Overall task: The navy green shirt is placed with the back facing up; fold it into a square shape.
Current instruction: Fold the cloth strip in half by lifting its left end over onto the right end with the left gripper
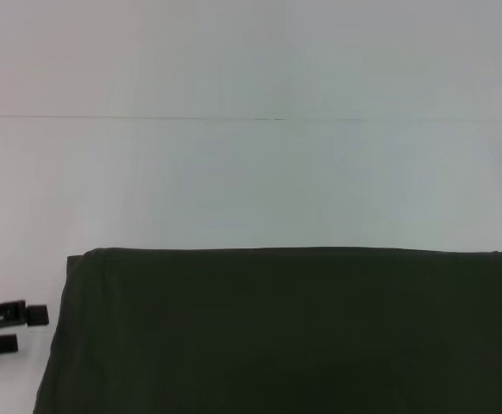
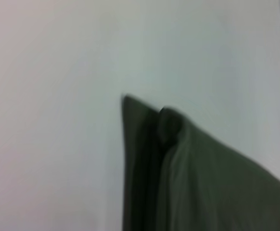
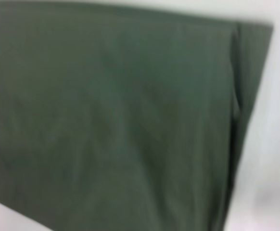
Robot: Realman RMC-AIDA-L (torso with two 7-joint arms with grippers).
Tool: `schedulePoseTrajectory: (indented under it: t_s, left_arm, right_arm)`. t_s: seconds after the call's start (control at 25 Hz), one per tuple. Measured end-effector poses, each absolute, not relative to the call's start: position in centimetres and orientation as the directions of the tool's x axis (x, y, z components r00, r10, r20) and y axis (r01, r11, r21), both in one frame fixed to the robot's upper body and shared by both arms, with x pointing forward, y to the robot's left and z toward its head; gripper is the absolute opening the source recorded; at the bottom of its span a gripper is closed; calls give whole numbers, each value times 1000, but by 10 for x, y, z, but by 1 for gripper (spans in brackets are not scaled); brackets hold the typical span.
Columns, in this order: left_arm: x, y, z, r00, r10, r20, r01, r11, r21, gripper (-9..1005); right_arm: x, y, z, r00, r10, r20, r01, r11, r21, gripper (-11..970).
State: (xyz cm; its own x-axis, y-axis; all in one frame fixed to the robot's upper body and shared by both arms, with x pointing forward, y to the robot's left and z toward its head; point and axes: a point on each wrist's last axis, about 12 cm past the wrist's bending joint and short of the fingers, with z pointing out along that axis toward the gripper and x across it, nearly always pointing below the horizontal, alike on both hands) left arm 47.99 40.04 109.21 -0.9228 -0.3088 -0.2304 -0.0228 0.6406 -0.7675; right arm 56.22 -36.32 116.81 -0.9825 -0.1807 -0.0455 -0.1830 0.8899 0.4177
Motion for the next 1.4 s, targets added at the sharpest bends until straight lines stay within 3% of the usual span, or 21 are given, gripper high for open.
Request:
schedulePoseTrajectory:
  t_s: [0.24, 0.48, 0.68, 0.84, 1.16, 1.4]
  left_arm:
    - [487, 400, 1103, -886, -330, -326, 70, 599, -798, 961]
    - [487, 398, 1112, -851, -355, -387, 150, 543, -826, 961]
    - [485, 396, 1112, -843, -358, -402, 174, 527, -832, 961]
    - [480, 398, 1111, -809, -402, -430, 194, 508, -839, 961]
    - [482, 394, 1111, -833, -388, -394, 173, 494, -852, 961]
    - [499, 367, 1108, -915, -230, -332, 184, 492, -851, 962]
  right_arm:
    - [578, -340, 1172, -961, -123, -248, -253, 754, 606, 354]
    - [576, -317, 1157, -891, 85, -446, -381, 395, 836, 399]
    - [568, -310, 1136, -810, 277, -518, -445, 286, 849, 480]
    - [554, -309, 1126, -612, 393, -687, -617, 306, 725, 596]
    - [543, -298, 1114, -393, 207, -896, -808, 388, 444, 860]
    - [546, -266, 1096, -273, -52, -961, -900, 366, 236, 931]
